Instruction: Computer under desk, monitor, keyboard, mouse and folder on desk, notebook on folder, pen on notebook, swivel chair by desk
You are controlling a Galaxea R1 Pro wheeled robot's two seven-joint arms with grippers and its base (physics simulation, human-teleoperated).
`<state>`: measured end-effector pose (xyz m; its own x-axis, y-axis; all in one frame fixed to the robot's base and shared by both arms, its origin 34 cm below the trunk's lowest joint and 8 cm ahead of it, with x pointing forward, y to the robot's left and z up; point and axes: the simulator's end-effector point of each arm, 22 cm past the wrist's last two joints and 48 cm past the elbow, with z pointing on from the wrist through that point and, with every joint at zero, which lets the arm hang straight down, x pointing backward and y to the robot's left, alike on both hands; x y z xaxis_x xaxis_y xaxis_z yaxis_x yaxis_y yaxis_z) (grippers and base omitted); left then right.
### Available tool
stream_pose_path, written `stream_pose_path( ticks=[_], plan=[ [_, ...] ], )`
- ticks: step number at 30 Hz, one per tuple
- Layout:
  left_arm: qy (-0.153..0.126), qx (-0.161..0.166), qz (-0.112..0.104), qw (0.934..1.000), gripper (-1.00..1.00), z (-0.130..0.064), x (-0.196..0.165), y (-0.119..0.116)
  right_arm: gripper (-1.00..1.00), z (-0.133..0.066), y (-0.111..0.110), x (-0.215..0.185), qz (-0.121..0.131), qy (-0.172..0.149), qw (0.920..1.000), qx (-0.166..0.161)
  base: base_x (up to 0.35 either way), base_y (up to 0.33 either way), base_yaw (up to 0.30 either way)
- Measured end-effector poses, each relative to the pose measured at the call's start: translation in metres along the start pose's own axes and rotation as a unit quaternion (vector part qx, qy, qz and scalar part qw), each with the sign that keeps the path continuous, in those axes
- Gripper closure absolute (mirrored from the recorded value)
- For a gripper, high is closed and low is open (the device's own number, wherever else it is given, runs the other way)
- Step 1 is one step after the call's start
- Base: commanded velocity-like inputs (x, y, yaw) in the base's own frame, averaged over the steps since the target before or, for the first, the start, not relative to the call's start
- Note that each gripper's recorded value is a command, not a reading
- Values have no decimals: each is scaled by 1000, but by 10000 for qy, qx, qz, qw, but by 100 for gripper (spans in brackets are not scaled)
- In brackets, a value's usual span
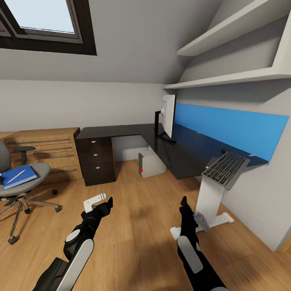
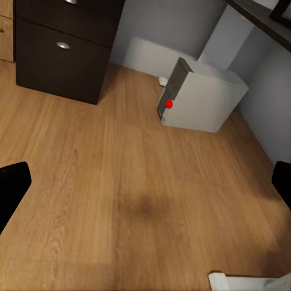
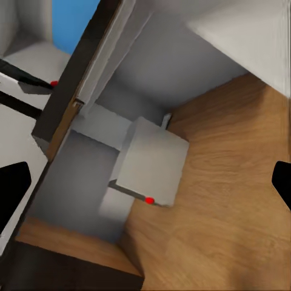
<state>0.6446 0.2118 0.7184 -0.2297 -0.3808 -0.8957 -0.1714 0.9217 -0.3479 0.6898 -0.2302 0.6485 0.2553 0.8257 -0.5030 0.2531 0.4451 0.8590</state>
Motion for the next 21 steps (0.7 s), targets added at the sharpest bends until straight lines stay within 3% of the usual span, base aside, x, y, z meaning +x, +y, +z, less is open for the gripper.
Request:
stream_pose_path(
  ticks=[4,9,15,18,21],
  plan=[
    [2,1,-3,10000,-100,0,0,0,-100,2,-17,-10,428,-153,9985,319,0,0,0],
    [6,2,-8,10000,-100,0,0,0,-100,4,-46,-20,1092,-306,9901,830,0,0,0],
    [-9,15,-24,10000,-100,0,-1,-1,-100,5,-52,-27,1227,-376,9876,908,0,0,0],
    [-13,14,-28,10000,-100,-1,-1,-1,-100,6,-48,-29,1237,-398,9882,811,0,0,0],
    [-16,13,-33,10000,-100,-1,-2,-1,-100,8,-33,-33,1210,-442,9906,451,0,0,0]
  ],
)
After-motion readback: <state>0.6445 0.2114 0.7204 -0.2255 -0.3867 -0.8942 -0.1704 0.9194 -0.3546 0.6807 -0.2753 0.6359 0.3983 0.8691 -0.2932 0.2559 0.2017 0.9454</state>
